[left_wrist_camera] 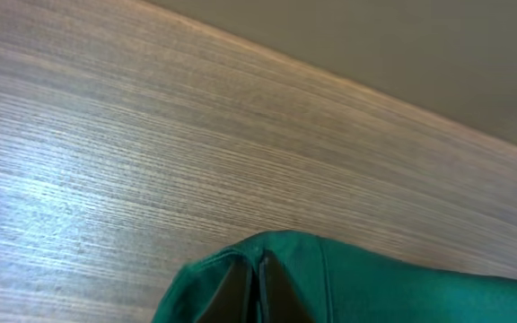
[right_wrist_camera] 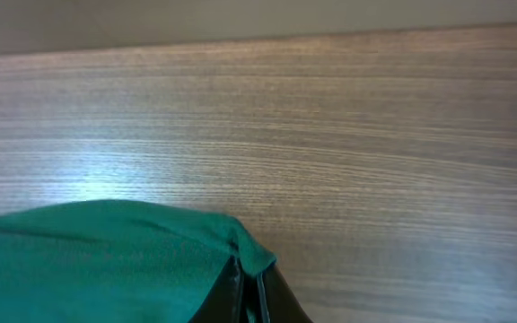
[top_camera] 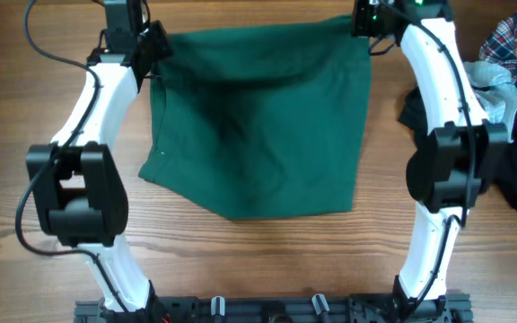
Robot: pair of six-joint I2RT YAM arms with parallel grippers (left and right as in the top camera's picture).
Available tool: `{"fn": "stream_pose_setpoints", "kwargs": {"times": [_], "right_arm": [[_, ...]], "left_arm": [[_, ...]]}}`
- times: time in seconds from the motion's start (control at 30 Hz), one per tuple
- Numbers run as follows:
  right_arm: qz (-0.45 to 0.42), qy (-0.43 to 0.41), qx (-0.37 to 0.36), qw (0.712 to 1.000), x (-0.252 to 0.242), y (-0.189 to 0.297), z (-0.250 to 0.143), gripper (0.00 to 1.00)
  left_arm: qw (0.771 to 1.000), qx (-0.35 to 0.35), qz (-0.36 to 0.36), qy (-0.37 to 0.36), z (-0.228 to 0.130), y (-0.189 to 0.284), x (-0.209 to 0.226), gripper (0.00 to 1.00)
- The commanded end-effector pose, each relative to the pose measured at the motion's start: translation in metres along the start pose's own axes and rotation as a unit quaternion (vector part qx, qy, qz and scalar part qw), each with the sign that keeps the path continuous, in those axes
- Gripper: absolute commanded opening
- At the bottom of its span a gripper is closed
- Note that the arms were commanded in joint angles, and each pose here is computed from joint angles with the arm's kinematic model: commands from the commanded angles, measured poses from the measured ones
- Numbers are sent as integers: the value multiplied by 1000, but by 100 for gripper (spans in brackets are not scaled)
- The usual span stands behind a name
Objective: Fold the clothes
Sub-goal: 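Release the garment and pull both grippers back from its top edge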
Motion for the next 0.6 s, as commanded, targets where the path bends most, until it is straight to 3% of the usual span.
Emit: {"fn": "stream_pose_setpoints", "kwargs": {"times": [0.0,0.3,0.33,0.43,0.5,0.53,0.57], "right_arm": [[8,4,10,1000,-2,-25,-6,4],[12,6,0,1000,-3,-49,-6,4],[12,6,0,1000,-4,-50,-6,5],[14,7,-7,1000,-3,-51,-3,5],[16,7,-12,1000,-2,-51,0,30],[17,7,-16,1000,-1,-51,1,63],[18,8,-19,1000,0,-51,3,79]], "left_arm": [[1000,-4,21,-9,-3,-16,10,4],[1000,-21,20,-9,-4,-37,9,5],[999,-25,20,-9,-3,-38,9,11],[999,-32,19,-8,0,-39,9,43],[999,-39,23,-8,3,-38,10,60],[999,-44,26,-8,6,-38,11,67],[998,-47,27,-8,7,-38,12,72]]}}
Point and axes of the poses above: each gripper's point midway between its finger pads, its own y axis back along the fingers, its own x axis along the line the jaws close on, z = x × y, the point moved 1 cm from there along y, back along the fingers, and after that the axes turned 15 degrees about -y, right-handed, at the moved point
